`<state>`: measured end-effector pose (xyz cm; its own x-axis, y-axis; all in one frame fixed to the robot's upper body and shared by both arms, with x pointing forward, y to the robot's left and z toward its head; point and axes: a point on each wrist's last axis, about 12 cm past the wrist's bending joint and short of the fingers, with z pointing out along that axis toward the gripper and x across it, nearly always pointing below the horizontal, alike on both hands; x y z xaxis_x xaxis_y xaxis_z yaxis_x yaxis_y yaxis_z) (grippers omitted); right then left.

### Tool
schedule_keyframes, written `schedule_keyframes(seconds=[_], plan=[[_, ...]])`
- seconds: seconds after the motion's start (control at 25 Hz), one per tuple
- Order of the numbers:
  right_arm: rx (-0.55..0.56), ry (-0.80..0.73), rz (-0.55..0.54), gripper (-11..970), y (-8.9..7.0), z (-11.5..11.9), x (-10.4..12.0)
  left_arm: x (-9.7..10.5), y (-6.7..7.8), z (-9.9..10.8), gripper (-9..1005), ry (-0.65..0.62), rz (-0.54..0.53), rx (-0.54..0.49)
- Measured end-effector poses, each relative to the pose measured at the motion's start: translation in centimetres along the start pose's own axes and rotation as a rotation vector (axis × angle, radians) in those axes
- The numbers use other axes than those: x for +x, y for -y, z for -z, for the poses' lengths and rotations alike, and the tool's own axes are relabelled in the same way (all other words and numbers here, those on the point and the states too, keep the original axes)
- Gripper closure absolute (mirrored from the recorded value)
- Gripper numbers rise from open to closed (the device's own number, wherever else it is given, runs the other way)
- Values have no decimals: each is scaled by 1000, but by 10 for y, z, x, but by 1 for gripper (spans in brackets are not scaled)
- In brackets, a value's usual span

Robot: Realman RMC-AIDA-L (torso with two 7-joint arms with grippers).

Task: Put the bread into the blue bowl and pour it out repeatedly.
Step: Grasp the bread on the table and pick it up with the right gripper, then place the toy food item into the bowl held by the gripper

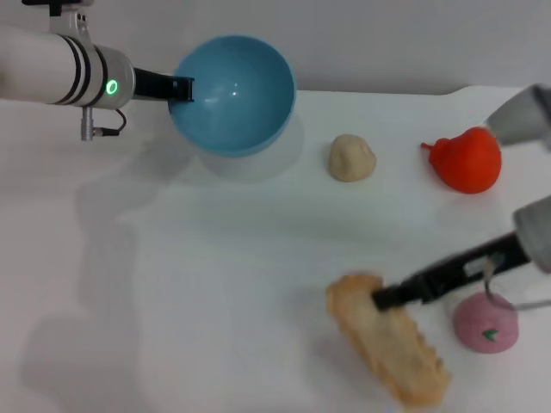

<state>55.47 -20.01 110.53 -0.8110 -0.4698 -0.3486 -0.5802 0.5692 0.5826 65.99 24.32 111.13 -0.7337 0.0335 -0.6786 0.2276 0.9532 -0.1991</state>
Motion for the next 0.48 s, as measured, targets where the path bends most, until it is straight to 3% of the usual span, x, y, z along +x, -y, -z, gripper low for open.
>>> schedule_keyframes(seconds=[0.2, 0.48], plan=[[-8, 191, 79, 822, -7, 33, -22, 7, 5, 0, 996, -67, -15, 31], [-61, 422, 190, 855, -19, 66, -53, 15, 27, 0, 997, -210, -73, 117]])
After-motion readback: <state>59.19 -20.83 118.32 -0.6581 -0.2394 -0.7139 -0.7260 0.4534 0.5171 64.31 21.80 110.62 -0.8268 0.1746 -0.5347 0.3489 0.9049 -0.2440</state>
